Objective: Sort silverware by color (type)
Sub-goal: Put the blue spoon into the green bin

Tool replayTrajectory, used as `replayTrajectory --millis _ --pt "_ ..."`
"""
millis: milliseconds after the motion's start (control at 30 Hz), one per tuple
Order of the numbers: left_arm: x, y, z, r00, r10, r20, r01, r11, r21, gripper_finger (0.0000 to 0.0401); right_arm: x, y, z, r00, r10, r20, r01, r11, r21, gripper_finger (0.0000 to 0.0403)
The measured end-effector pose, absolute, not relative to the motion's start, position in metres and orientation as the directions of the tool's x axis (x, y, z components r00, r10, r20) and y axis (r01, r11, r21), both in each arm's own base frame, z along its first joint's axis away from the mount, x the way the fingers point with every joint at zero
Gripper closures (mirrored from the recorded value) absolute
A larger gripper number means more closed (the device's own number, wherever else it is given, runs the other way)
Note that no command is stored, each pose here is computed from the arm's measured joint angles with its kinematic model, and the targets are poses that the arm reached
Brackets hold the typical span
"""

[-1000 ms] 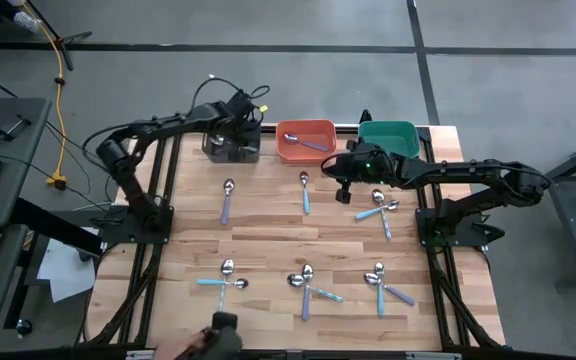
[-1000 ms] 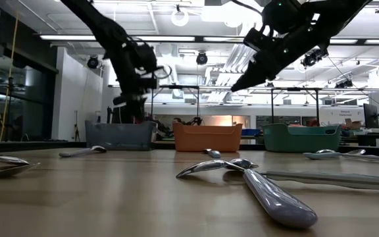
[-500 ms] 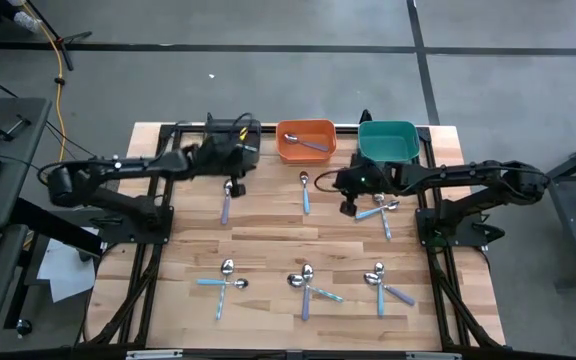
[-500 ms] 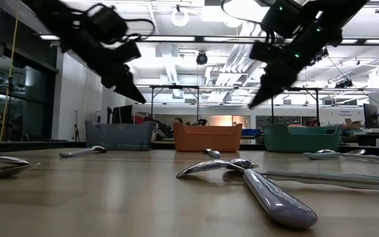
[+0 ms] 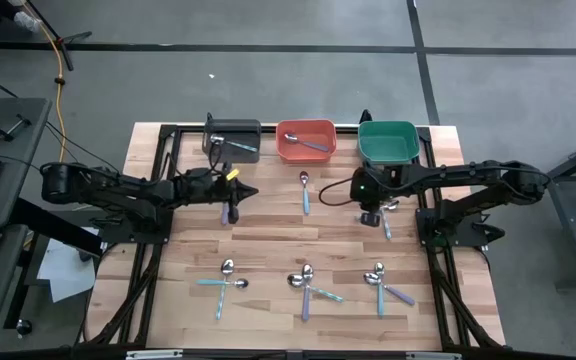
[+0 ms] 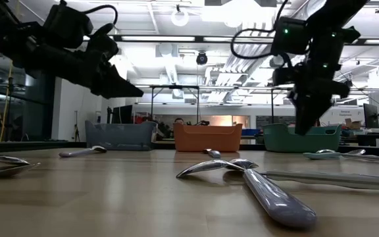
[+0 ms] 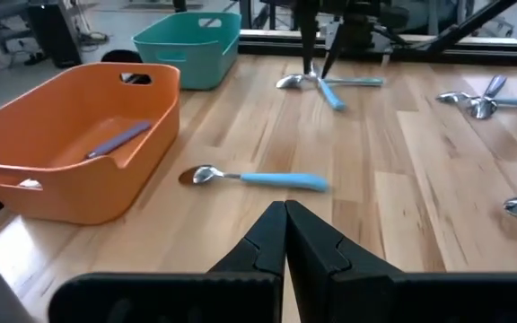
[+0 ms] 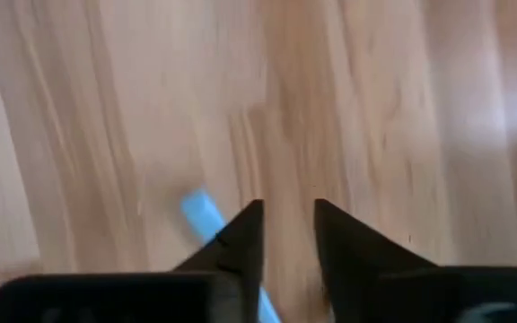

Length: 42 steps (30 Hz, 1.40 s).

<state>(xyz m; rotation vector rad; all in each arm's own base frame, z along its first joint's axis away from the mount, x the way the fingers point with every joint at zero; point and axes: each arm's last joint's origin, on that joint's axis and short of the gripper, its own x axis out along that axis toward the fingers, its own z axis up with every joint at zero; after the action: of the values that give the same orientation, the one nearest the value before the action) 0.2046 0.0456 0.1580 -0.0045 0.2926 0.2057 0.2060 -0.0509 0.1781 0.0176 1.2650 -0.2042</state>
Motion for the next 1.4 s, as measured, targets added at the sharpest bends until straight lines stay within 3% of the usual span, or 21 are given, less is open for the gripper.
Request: replayTrajectory --millis 200,400,633,967,1267,1400 --pt "0.205 0.046 0.158 0.936 0.200 -0.289 -0.202 0.979 0.025 0.0400 0.203 -0.058 0.167 0.196 -0.088 -0.977 0.120 0.991 -0.065 0.0233" --pt "0.205 0.046 0.158 0.936 0.203 -0.289 -0.204 0.979 0.026 0.0400 0.207 -0.058 0.147 0.110 0.013 -0.994 0.059 0.998 0.019 0.0221" --pt "0.205 0.046 0.158 0.935 0.203 -0.290 -0.202 0.979 0.034 0.0400 0.211 -0.060 0.133 0.044 0.020 -0.999 0.056 0.998 0.022 0.0259" --pt "0.205 0.046 0.158 0.935 0.203 -0.290 -0.202 0.979 0.034 0.0400 0.213 -0.060 0.132 0.049 0.020 -0.999 0.011 1.000 0.021 0.0389" --pt "0.205 0.046 0.158 0.935 0.203 -0.290 -0.202 0.979 0.035 0.0400 0.238 -0.069 0.174 0.080 0.005 -0.997 0.049 0.999 0.009 0.0385" --pt "0.205 0.046 0.158 0.935 0.203 -0.290 -0.202 0.979 0.036 0.0400 0.250 -0.085 0.208 0.102 -0.084 -0.991 0.059 0.995 -0.078 0.0393"
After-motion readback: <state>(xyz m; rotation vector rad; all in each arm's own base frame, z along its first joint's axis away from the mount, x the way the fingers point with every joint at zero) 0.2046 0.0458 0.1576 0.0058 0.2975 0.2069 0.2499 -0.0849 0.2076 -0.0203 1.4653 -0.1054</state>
